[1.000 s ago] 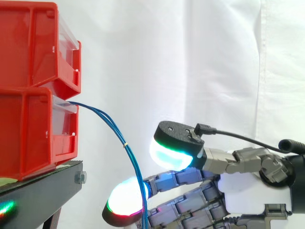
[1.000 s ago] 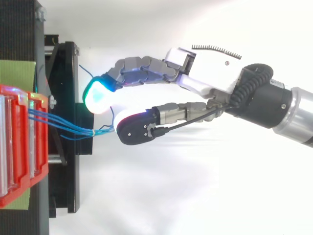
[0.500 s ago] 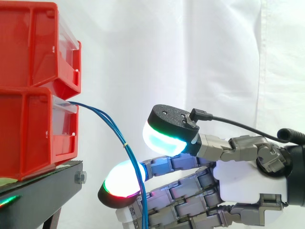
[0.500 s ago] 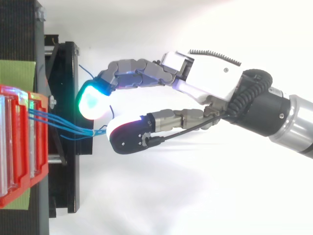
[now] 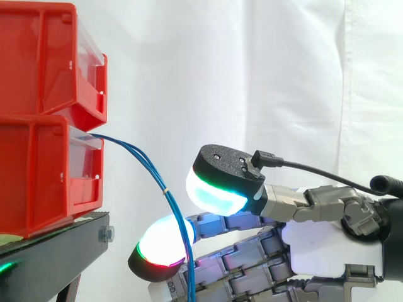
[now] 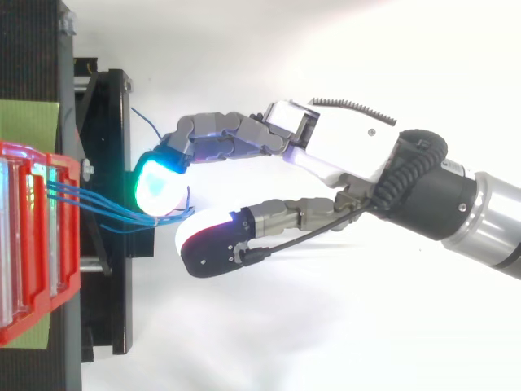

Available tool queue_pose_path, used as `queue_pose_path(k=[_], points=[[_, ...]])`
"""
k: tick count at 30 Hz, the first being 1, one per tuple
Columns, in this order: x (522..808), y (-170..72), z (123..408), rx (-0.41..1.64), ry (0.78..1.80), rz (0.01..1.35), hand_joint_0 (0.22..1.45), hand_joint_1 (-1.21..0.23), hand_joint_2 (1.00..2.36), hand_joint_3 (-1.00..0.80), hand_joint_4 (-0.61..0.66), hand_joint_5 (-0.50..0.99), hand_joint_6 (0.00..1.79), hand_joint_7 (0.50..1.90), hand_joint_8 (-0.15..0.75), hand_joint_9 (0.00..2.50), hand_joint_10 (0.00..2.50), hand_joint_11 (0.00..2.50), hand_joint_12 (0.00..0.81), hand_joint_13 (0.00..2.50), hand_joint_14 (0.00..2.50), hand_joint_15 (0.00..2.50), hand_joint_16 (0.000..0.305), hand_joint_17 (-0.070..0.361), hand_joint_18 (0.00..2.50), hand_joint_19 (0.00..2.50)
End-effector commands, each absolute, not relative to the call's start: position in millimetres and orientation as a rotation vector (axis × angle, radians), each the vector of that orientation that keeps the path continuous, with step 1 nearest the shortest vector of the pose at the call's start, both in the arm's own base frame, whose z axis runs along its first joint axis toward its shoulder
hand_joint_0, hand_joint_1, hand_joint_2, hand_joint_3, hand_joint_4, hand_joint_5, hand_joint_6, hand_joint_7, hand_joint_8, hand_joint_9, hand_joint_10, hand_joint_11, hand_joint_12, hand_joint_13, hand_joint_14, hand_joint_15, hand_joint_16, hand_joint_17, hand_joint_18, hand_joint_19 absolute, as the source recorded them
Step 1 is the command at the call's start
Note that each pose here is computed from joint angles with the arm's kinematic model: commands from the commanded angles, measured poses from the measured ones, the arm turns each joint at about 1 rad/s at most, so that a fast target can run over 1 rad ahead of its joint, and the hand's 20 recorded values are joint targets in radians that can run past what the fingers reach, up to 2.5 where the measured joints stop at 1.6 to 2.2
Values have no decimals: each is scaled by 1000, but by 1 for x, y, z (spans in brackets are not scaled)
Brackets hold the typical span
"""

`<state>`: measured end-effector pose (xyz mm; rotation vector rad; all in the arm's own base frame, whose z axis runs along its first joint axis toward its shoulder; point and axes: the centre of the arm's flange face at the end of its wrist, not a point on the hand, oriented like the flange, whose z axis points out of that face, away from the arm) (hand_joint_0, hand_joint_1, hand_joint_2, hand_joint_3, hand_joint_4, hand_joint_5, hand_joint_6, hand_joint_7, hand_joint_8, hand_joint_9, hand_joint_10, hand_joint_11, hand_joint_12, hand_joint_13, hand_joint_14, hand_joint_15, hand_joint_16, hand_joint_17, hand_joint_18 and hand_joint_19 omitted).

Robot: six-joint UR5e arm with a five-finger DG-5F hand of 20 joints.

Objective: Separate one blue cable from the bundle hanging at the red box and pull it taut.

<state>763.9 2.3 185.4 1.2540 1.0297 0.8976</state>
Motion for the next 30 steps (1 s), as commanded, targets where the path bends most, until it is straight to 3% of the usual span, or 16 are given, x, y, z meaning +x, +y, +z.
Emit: queue_pose_path(k=[1,10,24,30], points=[[764,3,185,1255,1024,904,513,-666,1000,-500,261,-153,501,1098,272,589,8,303,266,428,2,68,25,57,212,20],[767,4,186,1243,1006,919,590,-692,1000,-500,201,-138,502,1182,262,615,9,329,253,462,3,88,23,52,241,36],[769,8,188,1229,1001,930,631,-713,1008,-398,144,-152,595,1065,260,629,12,356,256,491,4,110,23,52,266,54],[770,9,190,1225,994,938,620,-692,1005,-443,151,-156,612,1036,262,642,12,375,256,507,5,126,23,52,276,65]])
